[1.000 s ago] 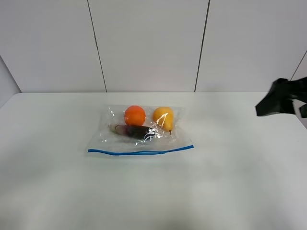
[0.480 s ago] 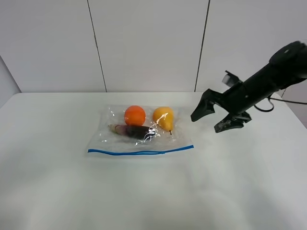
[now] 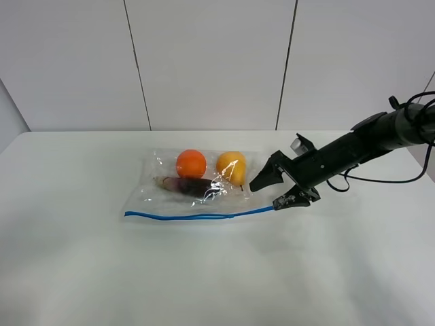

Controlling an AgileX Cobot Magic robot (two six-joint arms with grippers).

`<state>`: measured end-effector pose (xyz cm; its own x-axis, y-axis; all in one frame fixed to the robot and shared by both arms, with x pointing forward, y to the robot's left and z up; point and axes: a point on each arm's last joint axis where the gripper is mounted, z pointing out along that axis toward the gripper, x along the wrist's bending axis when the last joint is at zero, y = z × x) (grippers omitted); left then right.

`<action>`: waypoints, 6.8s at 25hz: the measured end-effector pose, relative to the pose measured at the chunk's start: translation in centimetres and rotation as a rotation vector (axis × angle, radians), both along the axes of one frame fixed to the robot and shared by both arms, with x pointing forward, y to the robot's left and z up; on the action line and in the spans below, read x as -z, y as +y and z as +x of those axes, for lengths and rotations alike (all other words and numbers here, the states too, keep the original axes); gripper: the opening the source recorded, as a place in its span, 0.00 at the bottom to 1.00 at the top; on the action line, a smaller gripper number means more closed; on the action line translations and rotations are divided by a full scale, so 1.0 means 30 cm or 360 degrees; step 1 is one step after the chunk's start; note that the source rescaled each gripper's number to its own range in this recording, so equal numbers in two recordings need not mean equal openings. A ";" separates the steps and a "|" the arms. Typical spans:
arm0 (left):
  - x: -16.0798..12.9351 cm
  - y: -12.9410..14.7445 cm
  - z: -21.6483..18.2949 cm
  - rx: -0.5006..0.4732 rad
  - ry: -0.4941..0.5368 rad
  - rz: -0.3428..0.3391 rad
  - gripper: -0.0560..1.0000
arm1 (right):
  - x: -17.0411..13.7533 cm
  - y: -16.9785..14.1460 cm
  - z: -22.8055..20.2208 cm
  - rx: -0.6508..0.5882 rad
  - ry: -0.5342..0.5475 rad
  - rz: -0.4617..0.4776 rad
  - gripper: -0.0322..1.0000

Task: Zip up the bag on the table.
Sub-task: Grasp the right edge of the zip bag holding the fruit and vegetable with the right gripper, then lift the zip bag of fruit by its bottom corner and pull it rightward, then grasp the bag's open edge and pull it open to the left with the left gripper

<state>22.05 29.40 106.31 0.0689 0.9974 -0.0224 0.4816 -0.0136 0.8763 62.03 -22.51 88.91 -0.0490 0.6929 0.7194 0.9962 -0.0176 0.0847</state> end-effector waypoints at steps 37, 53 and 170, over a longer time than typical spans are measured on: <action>0.000 0.000 0.000 0.0000 0.0002 0.0000 1.00 | 0.093 0.096 -0.017 -0.0119 0.0038 0.0008 0.06; 0.000 0.000 0.000 0.0000 0.0002 0.0000 1.00 | -0.081 0.150 0.087 -0.0137 -0.0046 0.0404 0.03; 0.445 -0.742 1.090 0.1684 -0.0509 0.1692 0.39 | -0.120 0.153 0.126 -0.0061 -0.0042 0.0367 0.03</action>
